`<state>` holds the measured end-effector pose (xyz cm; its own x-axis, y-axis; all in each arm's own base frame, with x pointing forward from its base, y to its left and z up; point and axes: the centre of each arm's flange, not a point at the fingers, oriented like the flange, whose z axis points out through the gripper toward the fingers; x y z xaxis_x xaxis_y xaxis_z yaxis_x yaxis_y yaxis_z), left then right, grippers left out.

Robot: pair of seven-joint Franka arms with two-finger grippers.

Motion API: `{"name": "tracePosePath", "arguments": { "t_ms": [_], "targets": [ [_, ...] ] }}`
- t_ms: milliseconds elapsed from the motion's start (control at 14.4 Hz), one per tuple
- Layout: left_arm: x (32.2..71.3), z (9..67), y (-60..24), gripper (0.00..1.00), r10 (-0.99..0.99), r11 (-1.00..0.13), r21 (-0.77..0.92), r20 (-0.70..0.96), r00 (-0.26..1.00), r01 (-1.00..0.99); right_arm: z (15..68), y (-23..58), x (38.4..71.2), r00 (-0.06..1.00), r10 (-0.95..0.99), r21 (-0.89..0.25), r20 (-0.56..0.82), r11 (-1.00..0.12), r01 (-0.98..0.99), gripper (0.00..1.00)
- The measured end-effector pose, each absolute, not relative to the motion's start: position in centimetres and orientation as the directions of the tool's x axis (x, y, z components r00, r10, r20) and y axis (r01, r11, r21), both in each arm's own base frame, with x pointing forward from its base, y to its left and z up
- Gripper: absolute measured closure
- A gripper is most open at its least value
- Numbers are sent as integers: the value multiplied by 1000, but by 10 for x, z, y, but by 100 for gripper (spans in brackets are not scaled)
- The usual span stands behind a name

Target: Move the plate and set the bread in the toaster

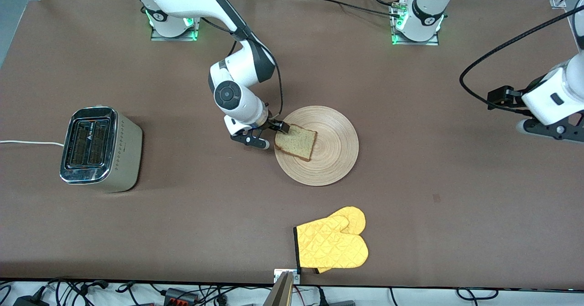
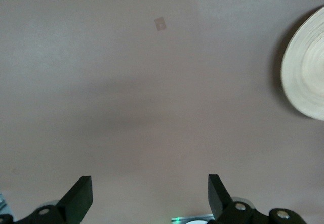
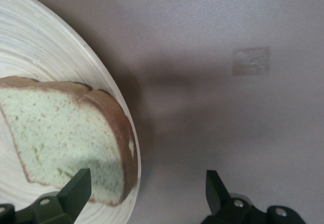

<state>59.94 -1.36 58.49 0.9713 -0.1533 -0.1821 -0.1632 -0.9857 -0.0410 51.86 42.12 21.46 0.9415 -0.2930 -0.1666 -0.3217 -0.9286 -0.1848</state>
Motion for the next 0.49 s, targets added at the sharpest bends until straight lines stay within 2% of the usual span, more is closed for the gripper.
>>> {"name": "tracePosePath", "arguments": {
  "t_ms": [139, 208, 278, 347, 417, 486],
  "targets": [
    [592, 596, 1, 0, -108, -993, -33, -153, 982, -115, 209, 421, 519, 941, -297, -185, -162, -928, -324, 3],
    [588, 599, 9, 0, -88, -995, -34, -122, 989, -93, 210, 421, 519, 941, -297, -186, -162, -927, -325, 8],
    [584, 600, 14, 0, -74, -996, -34, -90, 993, -77, 210, 422, 519, 941, -298, -189, -161, -927, -325, 21],
    [579, 598, 17, 0, -67, -997, -33, -59, 996, -69, 211, 423, 519, 941, -298, -191, -161, -926, -326, 29],
    [574, 593, 17, 0, -65, -997, -33, -34, 997, -66, 211, 423, 519, 941, -299, -191, -161, -926, -327, 29],
    [570, 587, 17, 0, -66, -997, -34, -18, 998, -67, 211, 423, 519, 939, -304, -192, -161, -924, -332, 34]
  ]
}}
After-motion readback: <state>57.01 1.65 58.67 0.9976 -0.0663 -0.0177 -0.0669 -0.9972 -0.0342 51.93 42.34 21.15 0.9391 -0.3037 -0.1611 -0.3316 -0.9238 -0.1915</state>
